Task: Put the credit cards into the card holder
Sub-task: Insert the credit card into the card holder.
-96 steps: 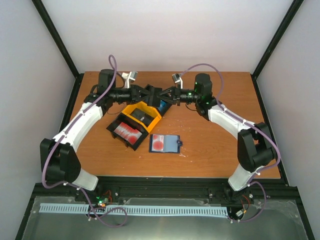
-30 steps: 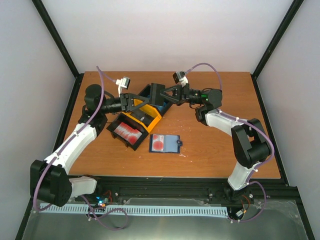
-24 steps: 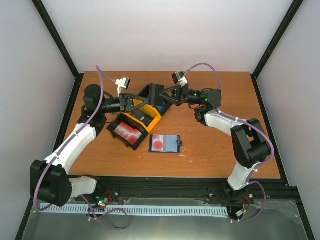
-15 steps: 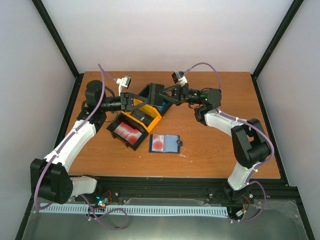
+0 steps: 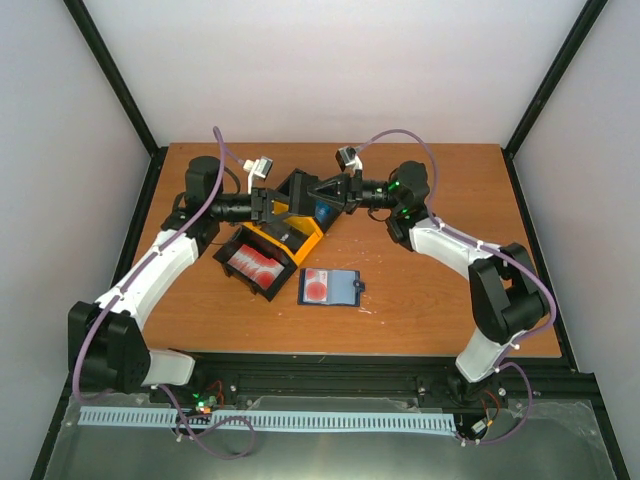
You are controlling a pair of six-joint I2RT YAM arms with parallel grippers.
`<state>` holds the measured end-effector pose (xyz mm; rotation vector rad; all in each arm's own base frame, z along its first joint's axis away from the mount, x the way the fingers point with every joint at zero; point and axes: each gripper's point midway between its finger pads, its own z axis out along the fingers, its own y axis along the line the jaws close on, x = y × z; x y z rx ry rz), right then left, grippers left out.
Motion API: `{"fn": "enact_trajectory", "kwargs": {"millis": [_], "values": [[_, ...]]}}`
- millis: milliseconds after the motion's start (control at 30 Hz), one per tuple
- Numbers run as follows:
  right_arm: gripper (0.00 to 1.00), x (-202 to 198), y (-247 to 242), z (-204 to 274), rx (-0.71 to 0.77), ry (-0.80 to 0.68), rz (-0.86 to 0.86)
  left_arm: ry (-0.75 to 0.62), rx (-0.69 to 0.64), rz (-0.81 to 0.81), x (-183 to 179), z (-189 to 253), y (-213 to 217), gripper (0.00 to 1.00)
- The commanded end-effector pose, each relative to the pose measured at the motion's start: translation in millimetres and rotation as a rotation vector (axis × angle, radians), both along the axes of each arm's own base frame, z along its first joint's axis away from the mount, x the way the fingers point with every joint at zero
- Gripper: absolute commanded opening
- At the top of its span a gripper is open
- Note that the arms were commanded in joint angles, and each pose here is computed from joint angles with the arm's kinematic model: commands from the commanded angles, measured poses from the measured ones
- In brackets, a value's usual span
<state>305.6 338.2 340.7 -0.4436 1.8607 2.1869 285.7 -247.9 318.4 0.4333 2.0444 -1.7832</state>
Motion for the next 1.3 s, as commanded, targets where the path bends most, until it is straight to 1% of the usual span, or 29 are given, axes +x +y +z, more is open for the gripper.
{"fn": "enact_trajectory", "kwargs": {"millis": [0,33,133,167,267,467,567,733,900,1000,1067,1167,1267], "values": [[0.03,-4.9,3.2,20.3,0.002,-0.084,-0.032,-0.049,-0.016,-0.045,-6.5,7.3,-4.2,0.23],[0.03,-3.8,3.2,19.2,0.002,-0.077,-0.038,-0.055,-0.023,-0.047,-6.8,9.2,-3.9,0.21],[0.03,0.7,2.3,14.9,-0.003,-0.058,-0.058,-0.043,-0.03,-0.027,-2.8,8.6,0.2,0.05],[0.03,2.8,1.5,12.3,-0.007,-0.048,-0.067,-0.033,-0.033,-0.017,-0.9,7.7,3.1,0.01],[0.04,10.2,-4.0,3.5,-0.017,-0.016,-0.097,-0.018,-0.042,0.019,3.8,6.7,12.3,0.01],[0.07,23.4,-16.0,-10.4,-0.024,0.037,-0.148,0.001,-0.04,0.05,7.1,6.8,17.5,0.0],[0.08,27.0,-18.7,-15.4,-0.024,0.061,-0.16,0.017,-0.04,0.068,10.0,6.0,20.0,0.01],[0.04,29.0,-19.2,-20.6,-0.019,0.086,-0.163,0.028,-0.032,0.089,14.8,4.9,21.5,0.01],[0.03,41.8,-40.4,-30.2,-0.035,0.099,-0.239,0.045,0.024,0.192,28.9,-5.1,37.5,0.01],[0.03,49.1,-61.0,-45.2,-0.093,0.115,-0.301,0.036,0.081,0.269,35.1,-14.2,47.4,0.0],[0.03,48.5,-70.9,-56.1,-0.148,0.114,-0.326,0.073,0.12,0.295,33.1,-28.3,51.0,0.01],[0.03,38.7,-79.9,-83.1,-0.303,0.118,-0.35,0.118,0.175,0.328,25.6,-55.6,48.3,0.01],[0.03,26.0,-93.2,-114.8,-0.484,0.113,-0.375,0.163,0.235,0.345,15.4,-84.6,35.6,0.01]]}}
